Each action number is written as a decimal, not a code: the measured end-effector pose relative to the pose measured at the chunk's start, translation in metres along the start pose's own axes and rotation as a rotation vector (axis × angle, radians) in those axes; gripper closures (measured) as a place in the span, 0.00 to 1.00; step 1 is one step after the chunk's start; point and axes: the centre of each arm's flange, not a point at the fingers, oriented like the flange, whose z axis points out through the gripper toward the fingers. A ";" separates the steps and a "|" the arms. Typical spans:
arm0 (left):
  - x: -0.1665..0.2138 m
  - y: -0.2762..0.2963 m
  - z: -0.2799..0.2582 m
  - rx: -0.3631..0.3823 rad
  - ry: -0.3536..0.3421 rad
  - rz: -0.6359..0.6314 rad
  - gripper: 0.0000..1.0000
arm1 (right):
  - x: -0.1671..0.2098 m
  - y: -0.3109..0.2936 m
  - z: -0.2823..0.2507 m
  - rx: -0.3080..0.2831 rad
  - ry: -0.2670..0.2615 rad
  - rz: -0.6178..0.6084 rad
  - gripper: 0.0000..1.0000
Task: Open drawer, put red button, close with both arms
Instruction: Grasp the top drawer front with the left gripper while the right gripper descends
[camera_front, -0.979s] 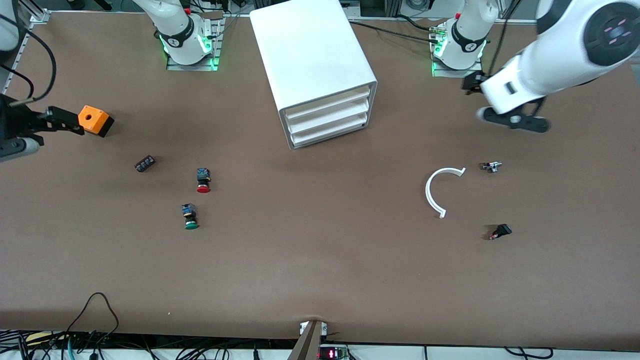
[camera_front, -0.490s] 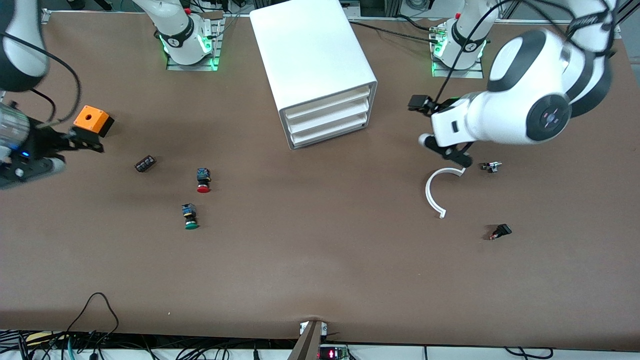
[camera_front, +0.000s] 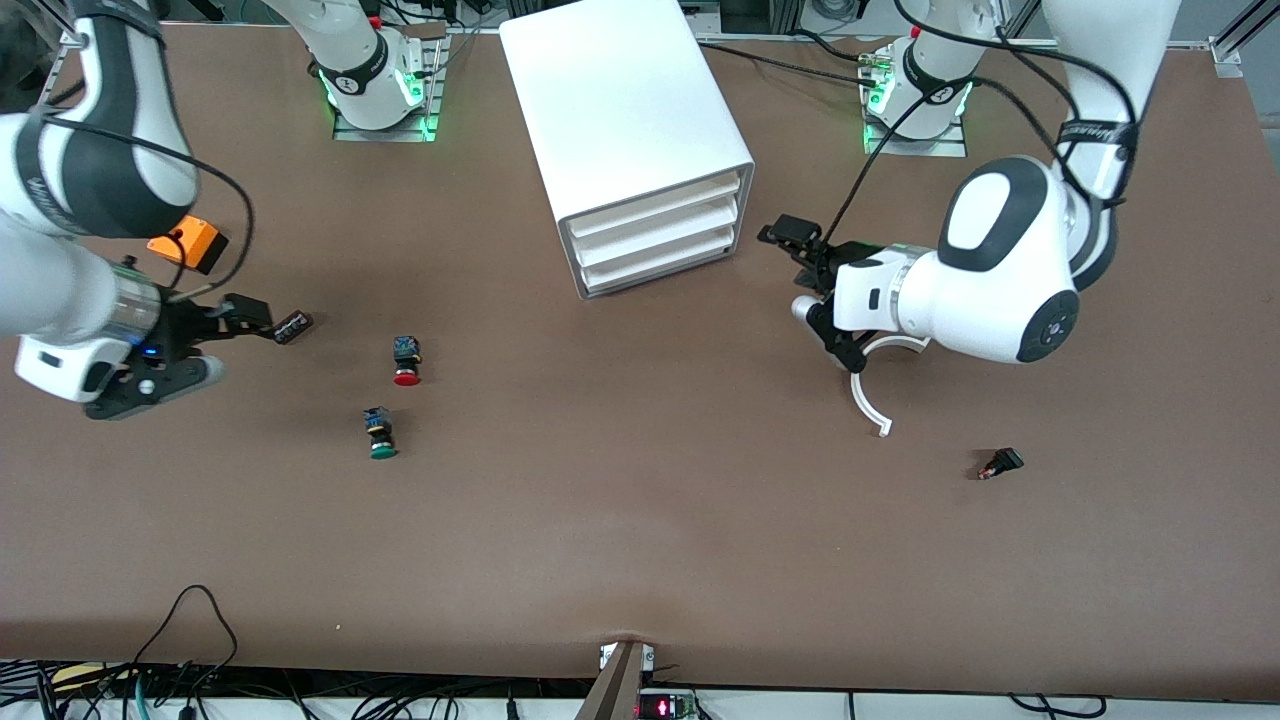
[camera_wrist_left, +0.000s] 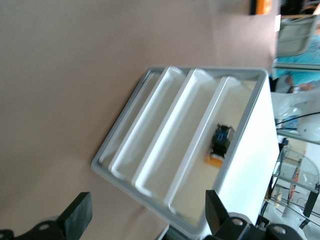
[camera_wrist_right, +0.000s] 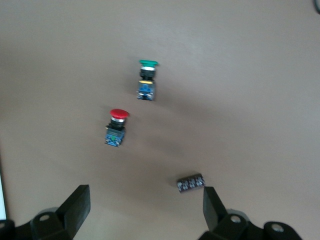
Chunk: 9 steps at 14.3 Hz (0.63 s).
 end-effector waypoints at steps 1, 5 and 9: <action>0.000 -0.012 0.014 -0.037 0.034 0.036 0.00 | 0.005 -0.005 0.010 0.003 -0.013 -0.009 0.00; -0.011 -0.055 0.073 -0.220 0.176 0.109 0.00 | 0.020 -0.001 0.056 0.022 -0.073 -0.008 0.00; -0.027 -0.078 0.115 -0.313 0.200 0.127 0.00 | 0.042 -0.022 0.098 0.027 -0.098 0.102 0.00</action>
